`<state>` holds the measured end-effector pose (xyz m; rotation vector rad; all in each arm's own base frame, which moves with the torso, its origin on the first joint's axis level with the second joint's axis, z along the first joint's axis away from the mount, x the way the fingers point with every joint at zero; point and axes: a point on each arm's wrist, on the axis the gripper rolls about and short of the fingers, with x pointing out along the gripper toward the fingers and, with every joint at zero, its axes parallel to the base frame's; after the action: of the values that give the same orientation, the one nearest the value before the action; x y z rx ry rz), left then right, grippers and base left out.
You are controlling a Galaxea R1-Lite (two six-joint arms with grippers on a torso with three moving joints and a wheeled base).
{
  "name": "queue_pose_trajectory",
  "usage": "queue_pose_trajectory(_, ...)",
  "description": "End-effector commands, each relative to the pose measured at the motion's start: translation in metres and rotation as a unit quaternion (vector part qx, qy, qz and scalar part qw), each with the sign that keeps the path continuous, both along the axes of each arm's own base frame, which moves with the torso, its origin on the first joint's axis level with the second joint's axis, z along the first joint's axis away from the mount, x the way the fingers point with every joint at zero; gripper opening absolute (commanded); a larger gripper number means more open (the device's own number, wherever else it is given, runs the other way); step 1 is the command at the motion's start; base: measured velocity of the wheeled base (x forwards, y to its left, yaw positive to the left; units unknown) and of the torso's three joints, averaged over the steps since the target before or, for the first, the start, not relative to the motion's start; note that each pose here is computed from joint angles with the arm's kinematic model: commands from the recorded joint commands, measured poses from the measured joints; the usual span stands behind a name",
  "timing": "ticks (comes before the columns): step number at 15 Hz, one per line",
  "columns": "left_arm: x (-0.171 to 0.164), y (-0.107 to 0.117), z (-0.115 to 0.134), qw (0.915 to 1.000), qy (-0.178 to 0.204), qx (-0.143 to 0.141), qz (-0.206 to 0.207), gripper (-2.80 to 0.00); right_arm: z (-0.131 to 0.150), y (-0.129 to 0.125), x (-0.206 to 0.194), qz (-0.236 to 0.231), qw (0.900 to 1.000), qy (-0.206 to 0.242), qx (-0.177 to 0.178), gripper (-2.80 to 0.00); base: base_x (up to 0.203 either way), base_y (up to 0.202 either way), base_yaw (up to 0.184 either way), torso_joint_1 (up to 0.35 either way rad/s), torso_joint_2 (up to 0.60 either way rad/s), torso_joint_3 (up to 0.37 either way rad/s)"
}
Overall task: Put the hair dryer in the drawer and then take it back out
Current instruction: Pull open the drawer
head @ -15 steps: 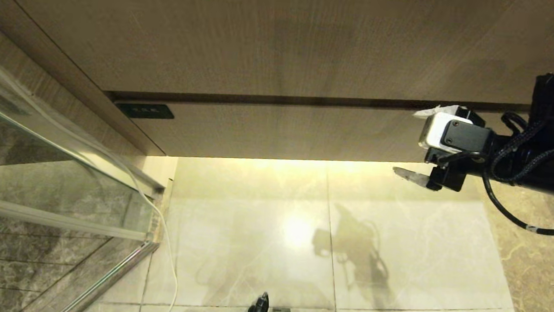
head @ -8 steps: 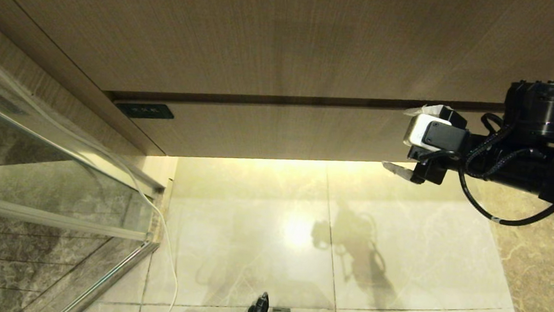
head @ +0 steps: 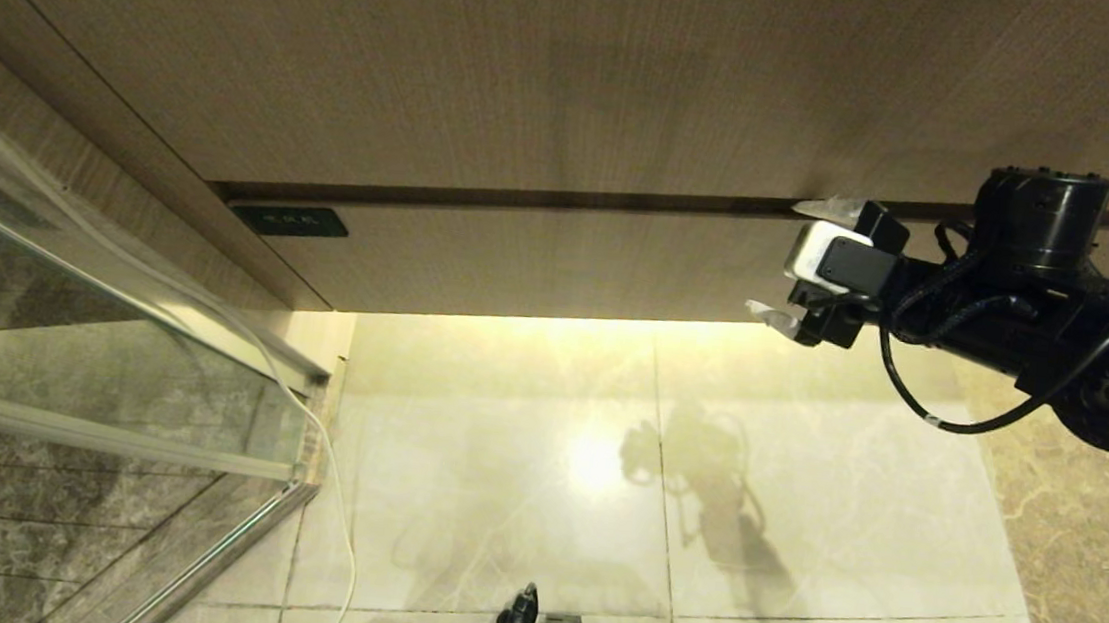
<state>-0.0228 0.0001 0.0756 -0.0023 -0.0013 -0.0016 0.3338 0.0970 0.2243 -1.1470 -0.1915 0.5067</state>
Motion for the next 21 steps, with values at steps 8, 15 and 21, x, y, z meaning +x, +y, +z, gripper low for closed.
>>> queue_pose_trajectory(8, 0.000, 0.000, 0.000, 1.0000, 0.000, 0.000, 0.000, -2.80, -0.012, 0.004, 0.024, -0.003, 1.000, -0.019, 0.002, 0.00, 0.000, 0.000, 0.000, 0.000, 0.00, 0.000)
queue_pose_trajectory(15, 0.000, 0.000, 0.000, 1.0000, 0.000, 0.000, 0.000, -2.80, -0.018, 0.002, 0.043, -0.012, 0.999, -0.044, 0.007, 0.00, 0.000, 0.000, 0.000, 0.000, 0.00, 0.000)
queue_pose_trajectory(21, 0.000, 0.000, 0.000, 1.0000, 0.000, 0.000, 0.000, -2.80, -0.034, -0.006, 0.042, -0.021, 0.999, 0.038, -0.010, 0.00, 0.000, 0.000, 0.000, 0.000, 0.00, 0.000)
